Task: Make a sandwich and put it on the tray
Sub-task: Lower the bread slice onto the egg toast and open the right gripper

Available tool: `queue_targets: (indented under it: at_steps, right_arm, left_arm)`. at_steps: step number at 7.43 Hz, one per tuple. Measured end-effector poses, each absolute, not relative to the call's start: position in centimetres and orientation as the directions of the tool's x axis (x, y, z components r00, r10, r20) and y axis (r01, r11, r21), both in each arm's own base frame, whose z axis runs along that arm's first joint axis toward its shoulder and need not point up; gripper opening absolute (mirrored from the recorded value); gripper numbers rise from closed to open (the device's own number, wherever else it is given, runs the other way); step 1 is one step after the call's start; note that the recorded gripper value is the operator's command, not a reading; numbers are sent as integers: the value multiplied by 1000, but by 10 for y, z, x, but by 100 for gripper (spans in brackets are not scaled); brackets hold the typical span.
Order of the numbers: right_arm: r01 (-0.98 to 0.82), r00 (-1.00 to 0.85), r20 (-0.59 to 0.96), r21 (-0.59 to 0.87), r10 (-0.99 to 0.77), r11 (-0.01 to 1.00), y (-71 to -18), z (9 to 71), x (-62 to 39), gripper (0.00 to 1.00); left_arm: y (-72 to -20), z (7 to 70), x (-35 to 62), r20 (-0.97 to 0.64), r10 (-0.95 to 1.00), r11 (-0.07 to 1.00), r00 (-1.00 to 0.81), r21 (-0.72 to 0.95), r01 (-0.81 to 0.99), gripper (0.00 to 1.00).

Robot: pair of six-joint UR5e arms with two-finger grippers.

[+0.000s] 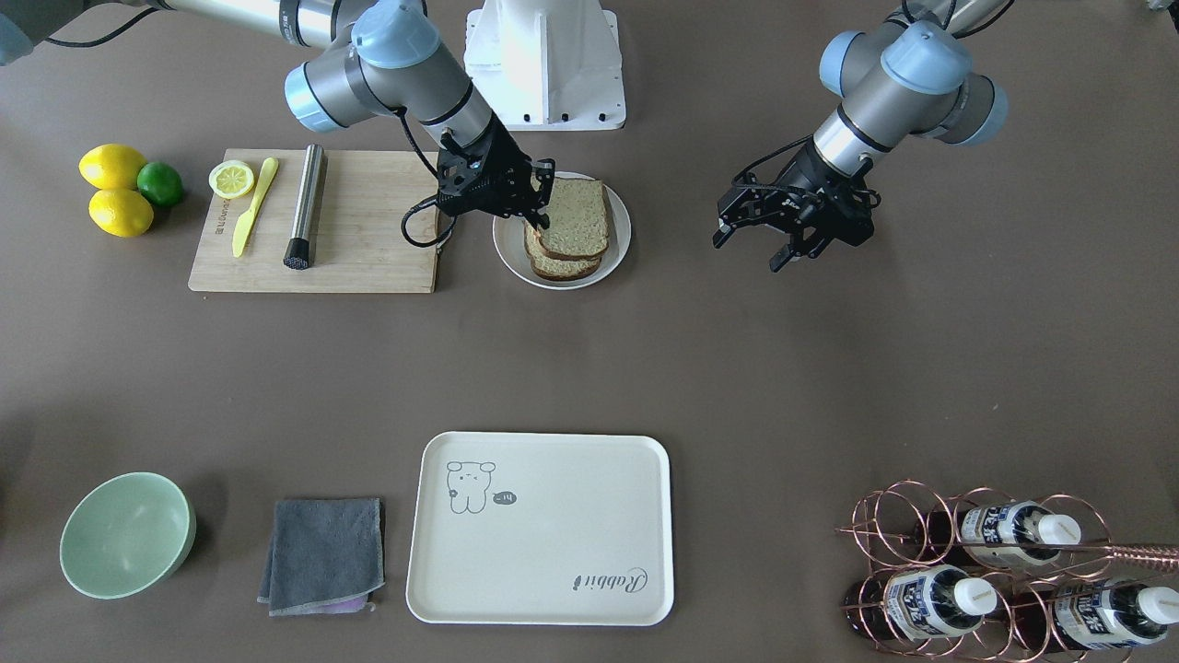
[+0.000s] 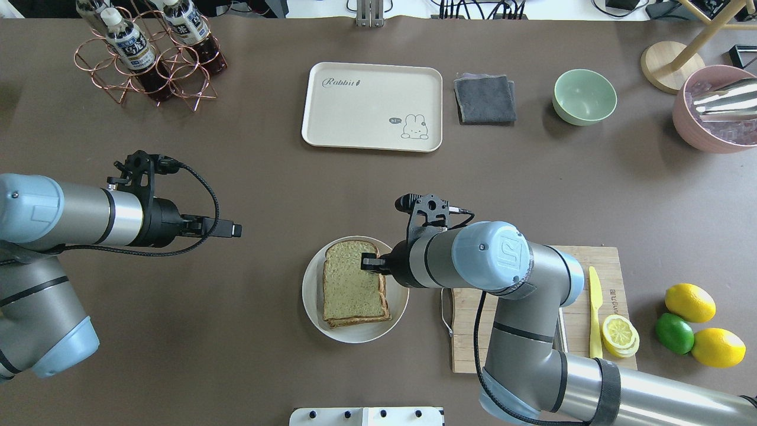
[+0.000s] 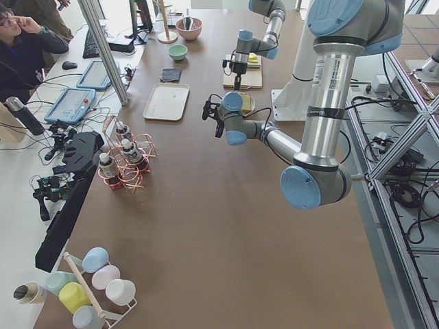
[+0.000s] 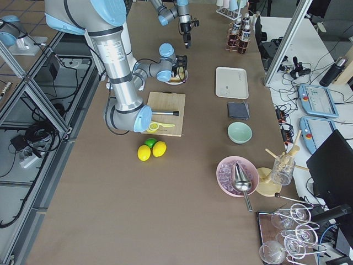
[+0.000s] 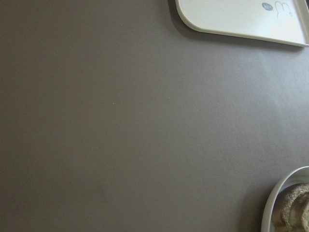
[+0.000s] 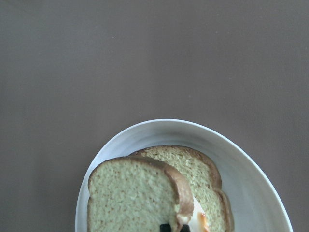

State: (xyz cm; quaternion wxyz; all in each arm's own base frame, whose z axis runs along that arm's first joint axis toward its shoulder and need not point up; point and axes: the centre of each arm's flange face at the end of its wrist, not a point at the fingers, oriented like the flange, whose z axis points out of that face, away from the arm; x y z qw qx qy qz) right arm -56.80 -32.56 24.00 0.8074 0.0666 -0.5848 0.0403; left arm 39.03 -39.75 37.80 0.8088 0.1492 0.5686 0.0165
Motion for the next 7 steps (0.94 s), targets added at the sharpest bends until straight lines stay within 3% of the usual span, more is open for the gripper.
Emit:
queue_targets:
  at_steps: [4,5,6,7]
  right_arm:
    - [-146,314,948,101,-51,984,-336,243,-559,0]
    - [-148,322,945,106,-53,983,-339,247,-558,55]
    - [-148,327,944,108,-54,983,-339,250,-558,100]
    - [-148,327,943,108,-54,983,-339,251,-558,100]
  left_arm:
    - [-398,377,392,-914,197,952,356,265,153,99]
    - [-395,376,396,-913,199,951,357,268,155,99]
    - [-394,375,399,-912,202,950,357,271,155,99]
    - [-393,374,401,-912,204,950,356,272,153,99]
